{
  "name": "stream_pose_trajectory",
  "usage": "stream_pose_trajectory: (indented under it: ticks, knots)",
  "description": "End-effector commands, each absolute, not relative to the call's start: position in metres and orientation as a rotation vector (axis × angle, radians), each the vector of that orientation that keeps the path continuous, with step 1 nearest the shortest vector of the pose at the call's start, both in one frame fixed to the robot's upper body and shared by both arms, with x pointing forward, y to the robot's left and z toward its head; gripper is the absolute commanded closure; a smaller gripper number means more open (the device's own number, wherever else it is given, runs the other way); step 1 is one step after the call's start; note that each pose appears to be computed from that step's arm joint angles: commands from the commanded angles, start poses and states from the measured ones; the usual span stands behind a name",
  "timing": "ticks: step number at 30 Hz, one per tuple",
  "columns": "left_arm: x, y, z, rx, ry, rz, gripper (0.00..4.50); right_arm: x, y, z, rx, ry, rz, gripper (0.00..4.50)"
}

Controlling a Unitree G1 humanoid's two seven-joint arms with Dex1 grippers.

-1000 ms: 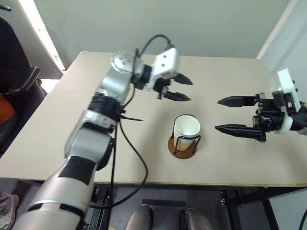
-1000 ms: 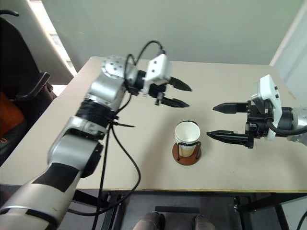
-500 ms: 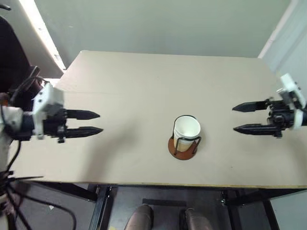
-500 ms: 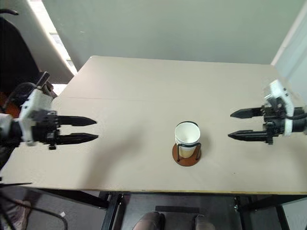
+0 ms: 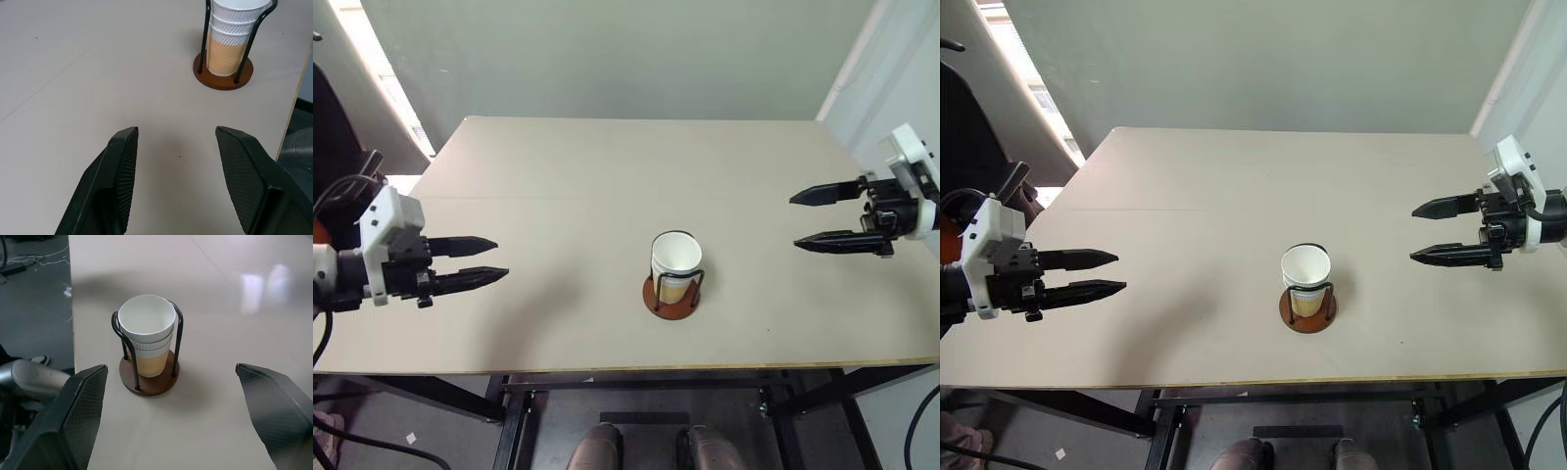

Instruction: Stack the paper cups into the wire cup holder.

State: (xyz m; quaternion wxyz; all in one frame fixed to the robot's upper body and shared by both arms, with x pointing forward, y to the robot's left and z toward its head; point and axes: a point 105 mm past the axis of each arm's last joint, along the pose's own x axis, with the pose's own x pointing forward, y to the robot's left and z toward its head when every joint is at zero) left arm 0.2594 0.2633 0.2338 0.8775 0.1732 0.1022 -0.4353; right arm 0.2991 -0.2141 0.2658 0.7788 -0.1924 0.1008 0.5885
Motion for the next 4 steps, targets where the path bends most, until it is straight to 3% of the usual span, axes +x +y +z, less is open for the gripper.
stream_pose_trajectory:
  ticks: [1, 4]
  knots:
    - [0.2596, 0.2597, 0.2476, 0.371, 0.156, -0.894, 1.82, 0.2975, -0.2102, 0.2735, -0.431, 0.188, 1.293, 0.13]
    - [0.2602, 0.2583, 0.2452, 0.375, 0.165, -0.896, 1.82, 0.2965, -0.2090, 0.2732, -0.431, 0.189, 1.298, 0.13]
